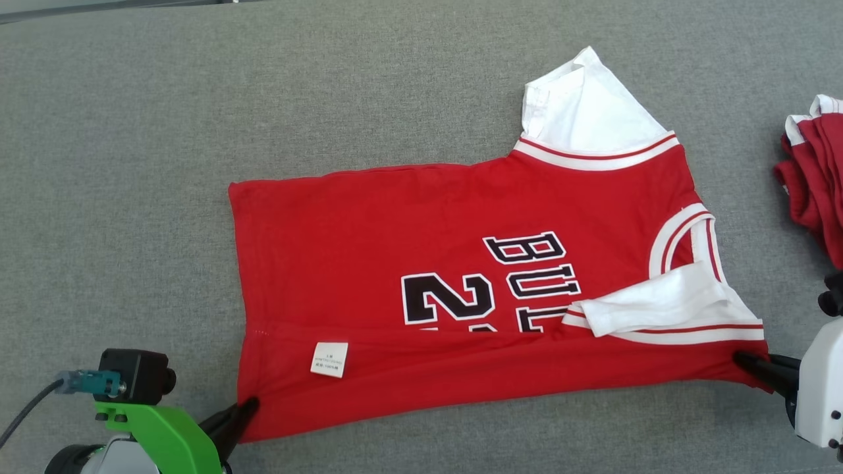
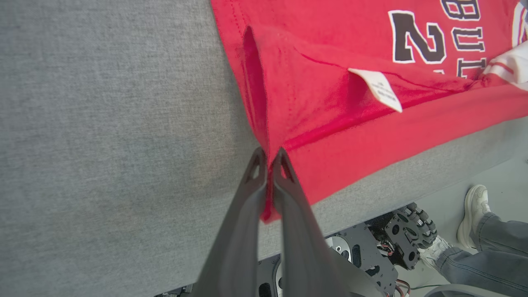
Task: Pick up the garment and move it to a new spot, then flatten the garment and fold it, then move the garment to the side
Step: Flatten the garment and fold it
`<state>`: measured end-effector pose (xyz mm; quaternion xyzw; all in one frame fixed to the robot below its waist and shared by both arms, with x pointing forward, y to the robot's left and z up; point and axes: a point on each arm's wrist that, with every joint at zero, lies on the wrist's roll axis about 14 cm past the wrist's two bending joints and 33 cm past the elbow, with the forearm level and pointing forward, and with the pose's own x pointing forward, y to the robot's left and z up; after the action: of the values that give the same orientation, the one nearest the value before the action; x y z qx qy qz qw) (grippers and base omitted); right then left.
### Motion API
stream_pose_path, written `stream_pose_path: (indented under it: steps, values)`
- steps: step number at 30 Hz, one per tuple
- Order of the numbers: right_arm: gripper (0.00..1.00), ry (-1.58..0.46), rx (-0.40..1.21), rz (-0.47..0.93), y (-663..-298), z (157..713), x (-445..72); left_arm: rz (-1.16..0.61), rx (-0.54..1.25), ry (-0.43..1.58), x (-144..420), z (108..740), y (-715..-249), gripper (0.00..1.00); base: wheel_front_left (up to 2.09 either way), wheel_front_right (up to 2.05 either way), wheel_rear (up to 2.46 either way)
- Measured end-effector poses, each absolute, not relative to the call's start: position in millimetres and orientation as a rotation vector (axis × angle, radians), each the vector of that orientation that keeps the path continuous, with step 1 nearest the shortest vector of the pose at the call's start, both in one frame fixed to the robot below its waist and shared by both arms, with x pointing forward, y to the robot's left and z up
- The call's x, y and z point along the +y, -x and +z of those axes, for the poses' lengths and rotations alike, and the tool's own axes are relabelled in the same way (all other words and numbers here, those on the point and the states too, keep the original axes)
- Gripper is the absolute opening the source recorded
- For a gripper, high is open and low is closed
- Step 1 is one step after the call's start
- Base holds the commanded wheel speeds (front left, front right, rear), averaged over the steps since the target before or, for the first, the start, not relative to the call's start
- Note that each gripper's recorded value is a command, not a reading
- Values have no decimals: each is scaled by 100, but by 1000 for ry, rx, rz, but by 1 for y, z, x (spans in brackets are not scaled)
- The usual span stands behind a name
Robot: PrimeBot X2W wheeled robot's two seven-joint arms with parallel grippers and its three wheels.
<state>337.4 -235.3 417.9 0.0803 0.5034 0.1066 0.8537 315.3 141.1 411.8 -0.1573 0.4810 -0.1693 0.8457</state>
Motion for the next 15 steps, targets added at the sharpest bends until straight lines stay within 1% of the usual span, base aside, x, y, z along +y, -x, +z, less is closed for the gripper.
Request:
stream_pose_path:
  steps: [5, 8, 9, 10, 11, 12, 13, 14, 15]
  values:
    - [0, -174, 1093, 229, -329, 409, -231, -354, 1060, 345, 138, 401, -304, 0, 0, 0, 0]
    - [0, -156, 1083, 217, -330, 407, -234, -342, 1076, 340, 139, 396, -300, 0, 0, 0, 0]
    - [18, -146, 1078, 210, -331, 407, -236, -332, 1068, 341, 140, 396, -302, 16, 0, 0, 0]
    - [45, -138, 1077, 203, -331, 405, -237, -322, 1069, 345, 141, 395, -302, 40, 0, 0, 0]
    - [100, -128, 1079, 200, -331, 404, -238, -319, 1072, 345, 141, 394, -300, 44, 0, 0, 0]
    - [100, -114, 1081, 200, -331, 404, -239, -317, 1074, 343, 141, 393, -299, 53, 0, 0, 0]
    - [100, -108, 1079, 201, -332, 404, -240, -311, 1071, 343, 142, 393, -299, 93, 0, 0, 0]
    - [100, -105, 1074, 202, -333, 405, -240, -303, 1062, 342, 143, 394, -300, 100, 0, 0, 0]
    - [100, -103, 1068, 202, -334, 406, -240, -297, 1059, 337, 144, 394, -301, 100, 0, 0, 0]
